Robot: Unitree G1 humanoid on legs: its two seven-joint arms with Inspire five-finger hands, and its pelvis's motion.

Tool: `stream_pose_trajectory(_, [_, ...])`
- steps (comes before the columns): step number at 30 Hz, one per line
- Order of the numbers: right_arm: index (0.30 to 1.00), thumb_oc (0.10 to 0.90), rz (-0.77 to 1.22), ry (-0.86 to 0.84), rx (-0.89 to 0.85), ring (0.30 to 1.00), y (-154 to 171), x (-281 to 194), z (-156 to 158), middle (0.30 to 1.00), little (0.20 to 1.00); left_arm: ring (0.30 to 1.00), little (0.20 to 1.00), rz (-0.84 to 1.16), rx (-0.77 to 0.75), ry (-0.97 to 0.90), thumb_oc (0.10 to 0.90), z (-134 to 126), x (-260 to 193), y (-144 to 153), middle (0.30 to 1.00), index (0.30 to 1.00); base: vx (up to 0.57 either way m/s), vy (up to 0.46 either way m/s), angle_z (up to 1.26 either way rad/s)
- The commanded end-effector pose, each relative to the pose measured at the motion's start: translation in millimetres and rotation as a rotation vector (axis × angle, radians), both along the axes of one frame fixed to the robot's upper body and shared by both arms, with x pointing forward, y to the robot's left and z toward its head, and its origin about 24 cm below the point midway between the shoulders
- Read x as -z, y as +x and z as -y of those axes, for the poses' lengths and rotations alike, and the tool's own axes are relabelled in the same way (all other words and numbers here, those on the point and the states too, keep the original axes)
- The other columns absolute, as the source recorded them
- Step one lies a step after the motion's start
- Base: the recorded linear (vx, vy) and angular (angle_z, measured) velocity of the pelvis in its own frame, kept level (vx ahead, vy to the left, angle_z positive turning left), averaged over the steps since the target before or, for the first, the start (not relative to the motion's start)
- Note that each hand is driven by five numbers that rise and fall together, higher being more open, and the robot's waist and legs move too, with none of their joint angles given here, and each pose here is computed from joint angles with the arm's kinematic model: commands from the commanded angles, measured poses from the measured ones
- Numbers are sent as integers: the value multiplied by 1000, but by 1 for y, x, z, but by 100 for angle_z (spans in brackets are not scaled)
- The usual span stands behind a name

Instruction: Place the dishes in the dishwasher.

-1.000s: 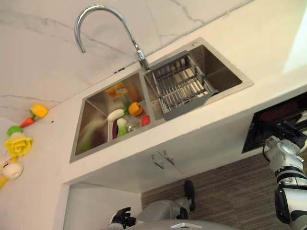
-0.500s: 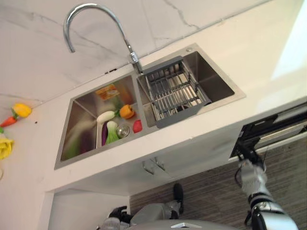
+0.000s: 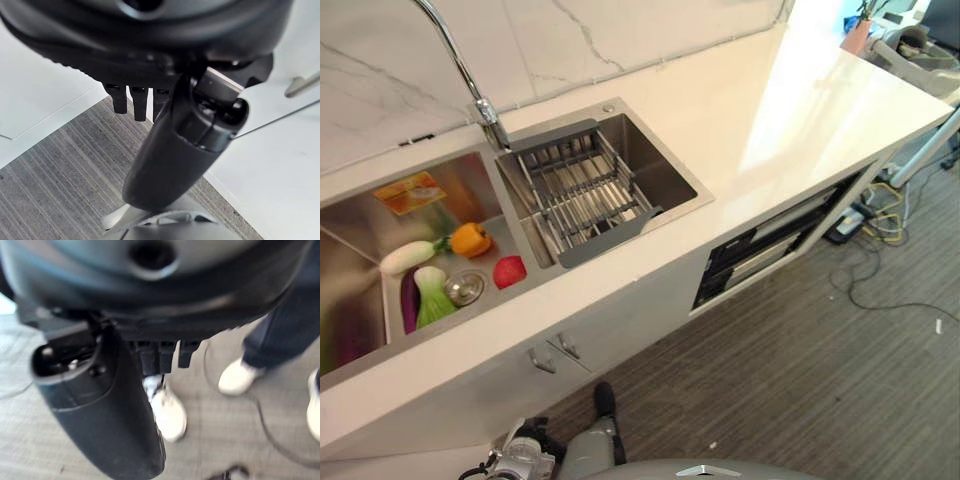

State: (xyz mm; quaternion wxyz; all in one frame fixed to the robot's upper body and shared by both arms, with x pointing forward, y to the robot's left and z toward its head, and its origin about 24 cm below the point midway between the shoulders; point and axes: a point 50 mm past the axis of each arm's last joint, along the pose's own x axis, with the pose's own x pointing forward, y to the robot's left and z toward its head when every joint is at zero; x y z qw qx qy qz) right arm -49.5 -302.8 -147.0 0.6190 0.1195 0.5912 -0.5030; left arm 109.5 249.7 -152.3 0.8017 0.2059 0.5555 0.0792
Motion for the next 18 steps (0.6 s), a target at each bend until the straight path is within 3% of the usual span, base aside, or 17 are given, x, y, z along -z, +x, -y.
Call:
stream_pose_trajectory(1, [900, 800, 14, 33, -411, 900, 77, -1, 9, 900, 900, 900, 900, -5, -24, -179, 800, 50, 12, 1, 900, 900, 10, 156, -1])
stream_pose_trajectory(3, [900, 800, 21, 33, -455, 900, 83, -1, 8, 900, 900, 900, 900, -4, -25, -176, 800, 47, 11, 1, 900, 900, 16, 159, -4])
stream_pose_trajectory(4, [900, 800, 5, 67, -595, 900, 92, 3, -1, 900, 900, 900, 900, 6, -35, -186, 800, 47, 11, 3, 900, 900, 18, 132, -19])
stream_pose_trajectory(6, [900, 800, 22, 68, -625, 900, 99, 3, -5, 900, 900, 900, 900, 6, -43, -196, 800, 46, 11, 4, 900, 900, 92, 250, -16])
stream_pose_trajectory(10, [900, 800, 94, 50, -771, 900, 136, 2, -19, 900, 900, 900, 900, 3, 62, -142, 800, 41, 6, 16, 900, 900, 81, 240, 44])
stream_pose_trajectory(15, [900, 800, 159, 45, -811, 900, 150, 4, -35, 900, 900, 900, 900, 83, 122, -68, 800, 39, -2, 36, 900, 900, 102, -17, 65])
stream_pose_trajectory(17, [900, 800, 142, 84, -830, 900, 142, 9, -46, 900, 900, 900, 900, -8, -136, -112, 800, 27, 9, -1, 900, 900, 60, -142, 133])
stream_pose_trajectory(18, [900, 800, 141, 84, -830, 900, 142, 9, -46, 900, 900, 900, 900, -8, -137, -112, 800, 27, 9, -1, 900, 900, 8, -45, 190])
